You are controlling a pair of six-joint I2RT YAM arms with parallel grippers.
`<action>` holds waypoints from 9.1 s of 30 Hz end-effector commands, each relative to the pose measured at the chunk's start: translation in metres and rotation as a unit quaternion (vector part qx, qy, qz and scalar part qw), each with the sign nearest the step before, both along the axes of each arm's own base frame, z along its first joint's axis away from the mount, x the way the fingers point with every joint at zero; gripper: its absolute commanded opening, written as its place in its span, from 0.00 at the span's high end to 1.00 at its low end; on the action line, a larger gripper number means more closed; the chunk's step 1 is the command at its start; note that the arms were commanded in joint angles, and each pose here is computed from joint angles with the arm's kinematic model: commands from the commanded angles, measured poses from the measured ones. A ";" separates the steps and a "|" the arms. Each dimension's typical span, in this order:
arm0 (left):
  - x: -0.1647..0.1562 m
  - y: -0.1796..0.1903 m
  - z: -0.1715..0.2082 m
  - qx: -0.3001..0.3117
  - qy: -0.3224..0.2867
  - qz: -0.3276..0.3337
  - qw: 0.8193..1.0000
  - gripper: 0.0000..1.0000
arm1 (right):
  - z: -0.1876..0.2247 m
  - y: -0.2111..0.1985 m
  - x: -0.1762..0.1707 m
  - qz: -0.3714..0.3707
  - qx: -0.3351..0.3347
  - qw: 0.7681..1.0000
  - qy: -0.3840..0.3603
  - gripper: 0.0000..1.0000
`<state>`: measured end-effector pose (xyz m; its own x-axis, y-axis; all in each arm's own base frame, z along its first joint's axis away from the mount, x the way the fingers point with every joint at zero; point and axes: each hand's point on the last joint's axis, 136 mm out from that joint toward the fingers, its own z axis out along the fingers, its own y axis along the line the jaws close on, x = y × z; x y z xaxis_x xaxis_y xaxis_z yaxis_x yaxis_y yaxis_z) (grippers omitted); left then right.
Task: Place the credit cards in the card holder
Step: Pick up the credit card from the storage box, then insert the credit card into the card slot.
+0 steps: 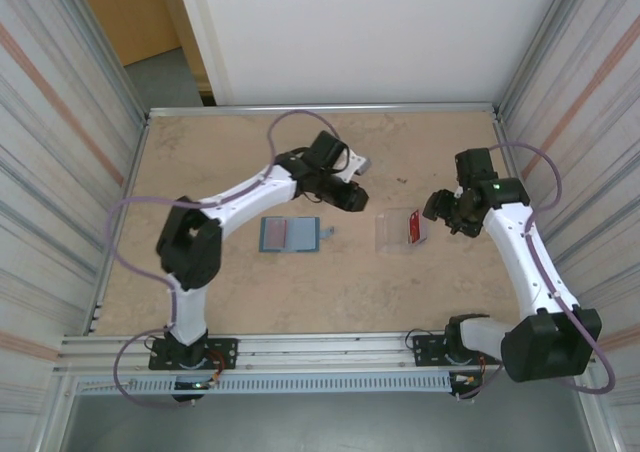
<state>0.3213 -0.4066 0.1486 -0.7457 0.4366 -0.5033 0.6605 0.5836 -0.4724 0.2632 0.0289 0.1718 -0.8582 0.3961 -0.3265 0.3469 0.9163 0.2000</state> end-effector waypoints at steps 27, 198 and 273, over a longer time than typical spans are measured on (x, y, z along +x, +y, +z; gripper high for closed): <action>-0.034 -0.080 -0.078 0.041 0.075 -0.054 0.995 1.00 | -0.045 0.010 0.008 0.041 0.035 0.998 0.029 0.33; -0.020 0.229 -0.107 0.128 0.155 0.068 0.977 1.00 | -0.084 0.326 0.042 0.336 0.366 0.868 0.015 1.00; -0.023 0.233 -0.116 0.140 0.167 0.075 0.973 1.00 | -0.174 0.343 0.033 0.256 0.299 0.916 0.072 1.00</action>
<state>0.3020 -0.1705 0.0247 -0.9176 0.3851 -0.0988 0.3862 0.8045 -0.4512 0.3109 0.3849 0.0277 -0.9940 -0.0207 -0.1075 -0.0972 0.6181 0.7800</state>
